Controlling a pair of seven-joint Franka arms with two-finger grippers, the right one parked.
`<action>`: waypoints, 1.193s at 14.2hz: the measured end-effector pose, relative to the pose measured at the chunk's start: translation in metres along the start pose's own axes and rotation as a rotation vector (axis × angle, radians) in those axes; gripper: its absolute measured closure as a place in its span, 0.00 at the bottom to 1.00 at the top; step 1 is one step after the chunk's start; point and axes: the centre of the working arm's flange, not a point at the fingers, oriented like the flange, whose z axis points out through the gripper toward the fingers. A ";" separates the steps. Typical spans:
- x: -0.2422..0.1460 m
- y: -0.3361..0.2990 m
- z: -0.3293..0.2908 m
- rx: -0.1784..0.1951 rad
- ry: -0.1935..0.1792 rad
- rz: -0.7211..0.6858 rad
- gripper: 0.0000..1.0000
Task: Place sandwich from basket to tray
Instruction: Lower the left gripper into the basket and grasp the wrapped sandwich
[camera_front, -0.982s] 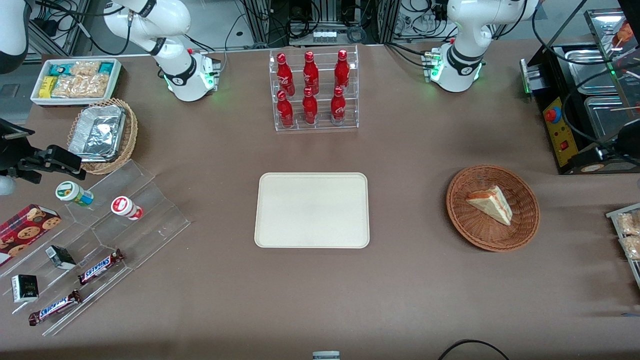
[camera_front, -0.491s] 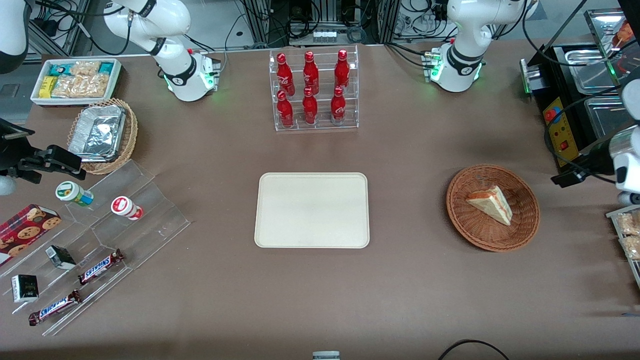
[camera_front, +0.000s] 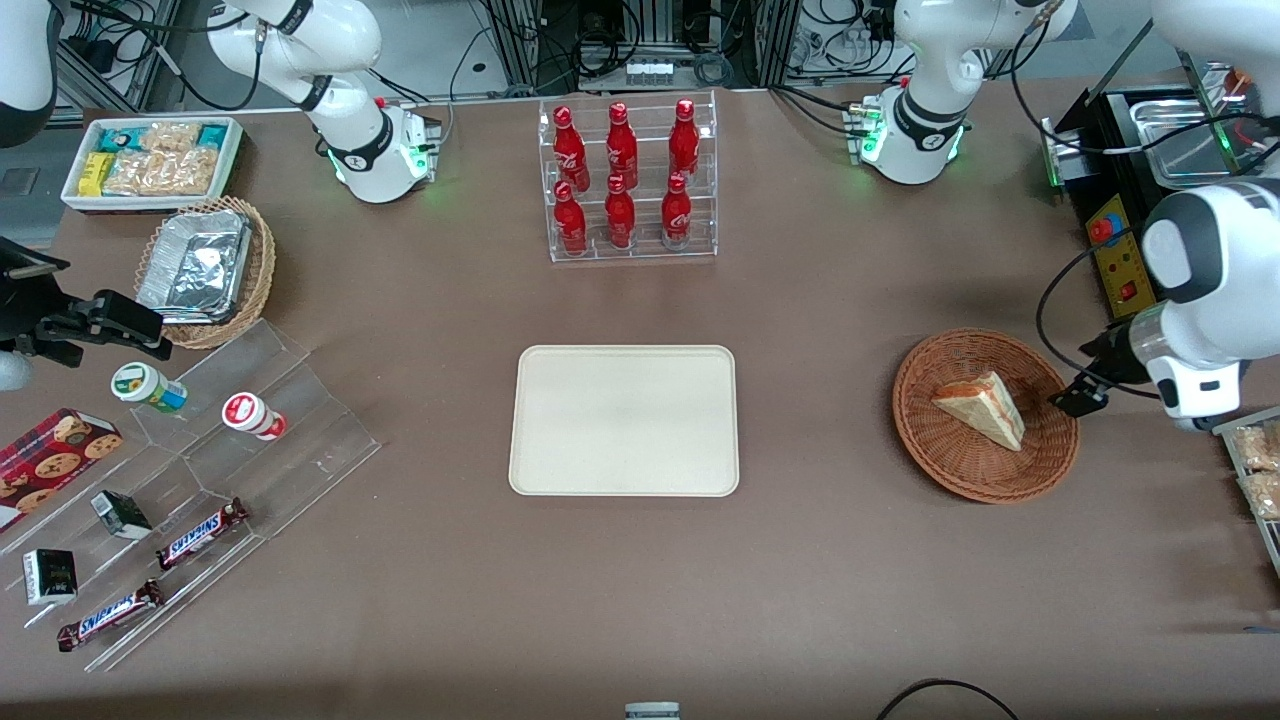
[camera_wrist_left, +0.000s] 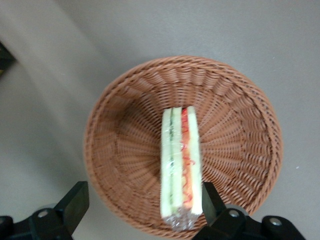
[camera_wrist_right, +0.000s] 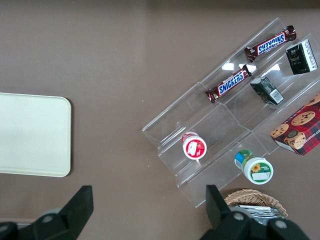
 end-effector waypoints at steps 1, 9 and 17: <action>0.000 -0.001 0.010 -0.015 -0.001 -0.013 0.00; -0.033 0.034 0.087 -0.020 -0.019 -0.079 0.00; -0.045 0.031 0.117 0.002 -0.014 -0.025 0.45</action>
